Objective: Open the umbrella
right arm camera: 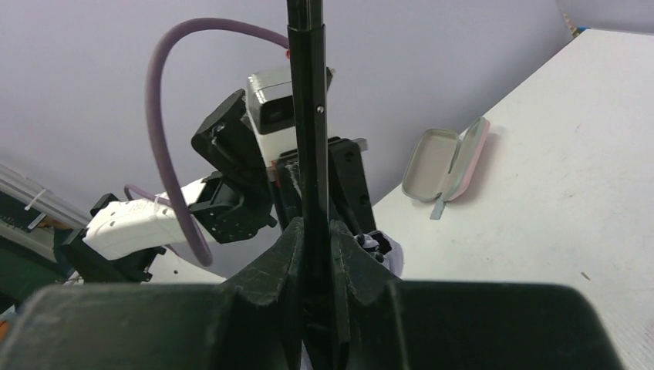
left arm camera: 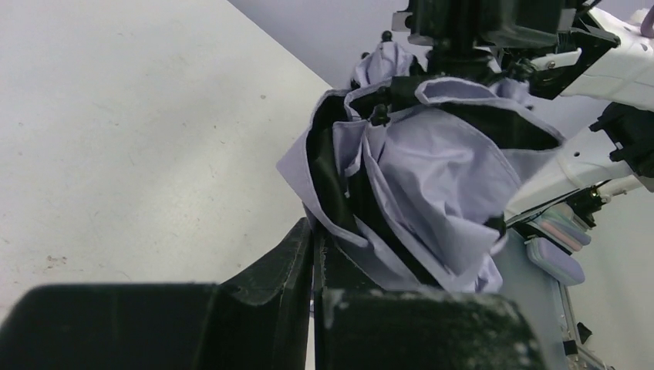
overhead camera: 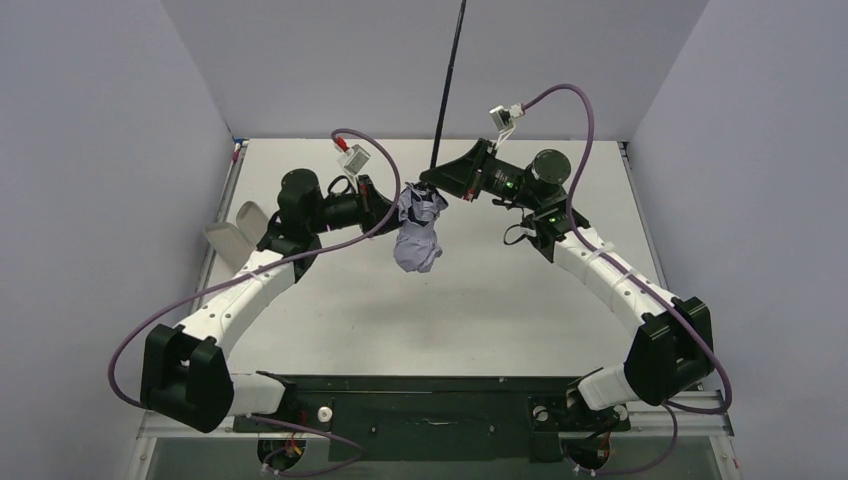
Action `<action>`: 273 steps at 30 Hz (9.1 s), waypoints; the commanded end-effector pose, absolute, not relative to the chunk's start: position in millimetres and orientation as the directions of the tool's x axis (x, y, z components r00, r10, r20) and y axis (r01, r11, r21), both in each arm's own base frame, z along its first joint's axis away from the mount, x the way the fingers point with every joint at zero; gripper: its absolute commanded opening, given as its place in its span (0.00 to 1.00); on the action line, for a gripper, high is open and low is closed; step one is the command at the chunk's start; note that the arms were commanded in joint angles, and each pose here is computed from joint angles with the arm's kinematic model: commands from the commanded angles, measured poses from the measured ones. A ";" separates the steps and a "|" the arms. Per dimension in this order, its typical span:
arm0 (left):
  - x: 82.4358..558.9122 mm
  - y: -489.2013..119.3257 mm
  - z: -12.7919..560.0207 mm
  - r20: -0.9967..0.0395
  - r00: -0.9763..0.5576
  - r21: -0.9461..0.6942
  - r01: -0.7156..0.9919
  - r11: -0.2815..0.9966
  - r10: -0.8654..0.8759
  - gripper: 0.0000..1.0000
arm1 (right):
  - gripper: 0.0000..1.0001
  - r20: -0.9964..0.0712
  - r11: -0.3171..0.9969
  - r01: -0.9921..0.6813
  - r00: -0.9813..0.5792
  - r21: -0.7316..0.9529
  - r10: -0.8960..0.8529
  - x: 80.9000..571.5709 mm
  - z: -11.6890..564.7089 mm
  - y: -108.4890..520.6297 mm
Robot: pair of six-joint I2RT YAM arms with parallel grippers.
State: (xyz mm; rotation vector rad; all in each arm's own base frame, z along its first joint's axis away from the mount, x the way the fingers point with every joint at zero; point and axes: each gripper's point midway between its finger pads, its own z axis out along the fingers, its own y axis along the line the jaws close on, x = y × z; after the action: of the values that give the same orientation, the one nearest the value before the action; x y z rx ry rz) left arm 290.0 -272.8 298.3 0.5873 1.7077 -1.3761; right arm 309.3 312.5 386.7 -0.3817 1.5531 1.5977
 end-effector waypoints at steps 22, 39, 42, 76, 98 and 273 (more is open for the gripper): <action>325.2 -238.6 276.4 -0.772 -0.576 -0.630 0.634 0.448 -0.271 0.64 | 0.00 -0.799 0.141 -0.834 -0.443 0.534 0.406 307.5 437.1 305.4; 347.9 -194.5 361.7 -0.977 -0.192 -0.208 0.814 0.542 -0.087 0.96 | 0.00 -0.984 0.471 -0.864 -0.139 0.177 0.114 333.2 364.7 283.4; 339.8 -216.0 396.3 -0.982 -0.150 -0.189 0.860 0.474 -0.118 0.96 | 0.00 -0.994 0.511 -0.853 -0.079 0.105 0.072 335.9 357.9 282.6; 330.6 -296.5 438.9 -0.989 0.016 -0.048 0.900 0.433 -0.145 0.00 | 0.65 -0.996 0.508 -0.861 -0.042 -0.001 -0.072 306.4 320.5 283.9; 285.2 -327.1 308.1 -0.991 0.102 0.126 0.942 0.313 0.090 0.00 | 0.55 -0.873 0.538 -0.835 -0.344 0.117 -0.344 302.7 216.5 238.4; 283.1 -316.3 193.6 -0.954 -0.217 -0.148 0.940 0.306 0.206 0.55 | 0.00 -0.986 0.720 -0.689 0.160 -0.081 0.042 415.9 316.8 246.4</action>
State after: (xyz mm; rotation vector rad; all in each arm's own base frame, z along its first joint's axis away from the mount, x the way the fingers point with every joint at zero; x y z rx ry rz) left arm 262.0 -303.1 114.9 1.1136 1.8950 -0.9138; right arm 434.1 233.4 254.9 -0.6137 1.5460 0.5727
